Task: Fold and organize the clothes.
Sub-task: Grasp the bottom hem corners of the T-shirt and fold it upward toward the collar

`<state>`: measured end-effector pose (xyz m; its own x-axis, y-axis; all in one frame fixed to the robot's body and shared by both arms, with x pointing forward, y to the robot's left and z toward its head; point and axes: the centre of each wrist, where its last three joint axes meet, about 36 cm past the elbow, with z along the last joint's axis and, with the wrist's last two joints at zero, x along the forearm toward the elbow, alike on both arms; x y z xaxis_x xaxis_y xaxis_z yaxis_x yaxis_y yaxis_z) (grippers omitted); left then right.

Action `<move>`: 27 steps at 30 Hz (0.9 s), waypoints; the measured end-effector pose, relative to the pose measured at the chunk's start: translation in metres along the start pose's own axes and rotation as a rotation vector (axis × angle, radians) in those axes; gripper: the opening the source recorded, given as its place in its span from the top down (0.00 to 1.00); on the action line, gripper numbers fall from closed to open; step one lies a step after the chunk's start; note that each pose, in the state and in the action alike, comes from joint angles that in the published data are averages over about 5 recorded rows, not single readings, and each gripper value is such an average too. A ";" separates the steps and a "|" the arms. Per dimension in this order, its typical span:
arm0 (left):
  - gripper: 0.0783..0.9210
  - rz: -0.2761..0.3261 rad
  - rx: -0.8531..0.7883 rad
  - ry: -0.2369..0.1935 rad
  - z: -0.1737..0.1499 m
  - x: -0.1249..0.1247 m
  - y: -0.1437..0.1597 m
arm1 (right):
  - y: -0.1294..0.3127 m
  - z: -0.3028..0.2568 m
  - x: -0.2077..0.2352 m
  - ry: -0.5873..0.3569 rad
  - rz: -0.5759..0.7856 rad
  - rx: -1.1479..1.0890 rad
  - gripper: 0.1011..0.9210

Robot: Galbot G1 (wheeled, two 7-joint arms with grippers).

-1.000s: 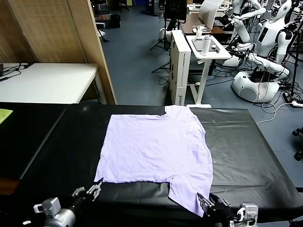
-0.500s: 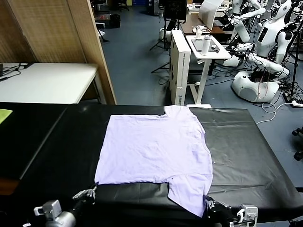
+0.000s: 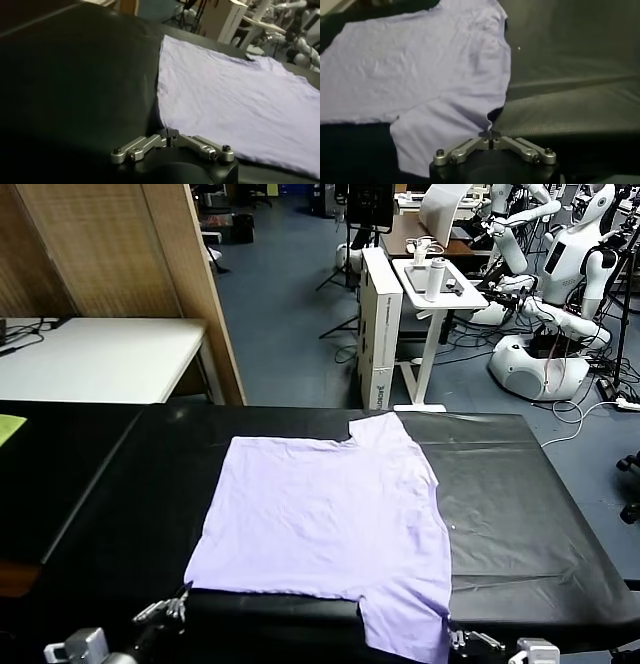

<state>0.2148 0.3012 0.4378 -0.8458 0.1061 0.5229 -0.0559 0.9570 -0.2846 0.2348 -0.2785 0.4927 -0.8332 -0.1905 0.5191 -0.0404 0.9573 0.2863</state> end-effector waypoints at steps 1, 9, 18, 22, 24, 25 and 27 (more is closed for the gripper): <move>0.92 0.002 0.005 -0.009 -0.001 -0.002 -0.001 | -0.002 -0.002 -0.004 -0.013 -0.009 -0.002 0.95; 0.92 0.029 0.034 -0.101 -0.014 -0.023 -0.007 | -0.022 -0.013 -0.044 -0.073 -0.026 -0.008 0.95; 0.92 0.053 0.027 -0.175 -0.035 -0.057 -0.015 | -0.036 -0.030 -0.101 -0.099 -0.008 0.005 0.95; 0.92 0.059 0.021 -0.193 -0.043 -0.070 -0.015 | -0.033 -0.036 -0.123 -0.108 -0.009 0.011 0.95; 0.92 0.061 0.014 -0.200 -0.046 -0.077 -0.014 | -0.030 -0.037 -0.133 -0.110 -0.013 0.016 0.95; 0.92 0.061 0.010 -0.202 -0.047 -0.080 -0.014 | -0.028 -0.037 -0.138 -0.110 -0.015 0.018 0.95; 0.92 0.063 0.000 -0.204 -0.049 -0.086 -0.012 | -0.026 -0.037 -0.145 -0.108 -0.018 0.022 0.95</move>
<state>0.3143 0.2935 0.4362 -0.9376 0.1085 0.3304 0.0002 0.9503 -0.3115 0.3771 -0.2835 0.4393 -0.8866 -0.1842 0.4243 -0.0667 0.9586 0.2768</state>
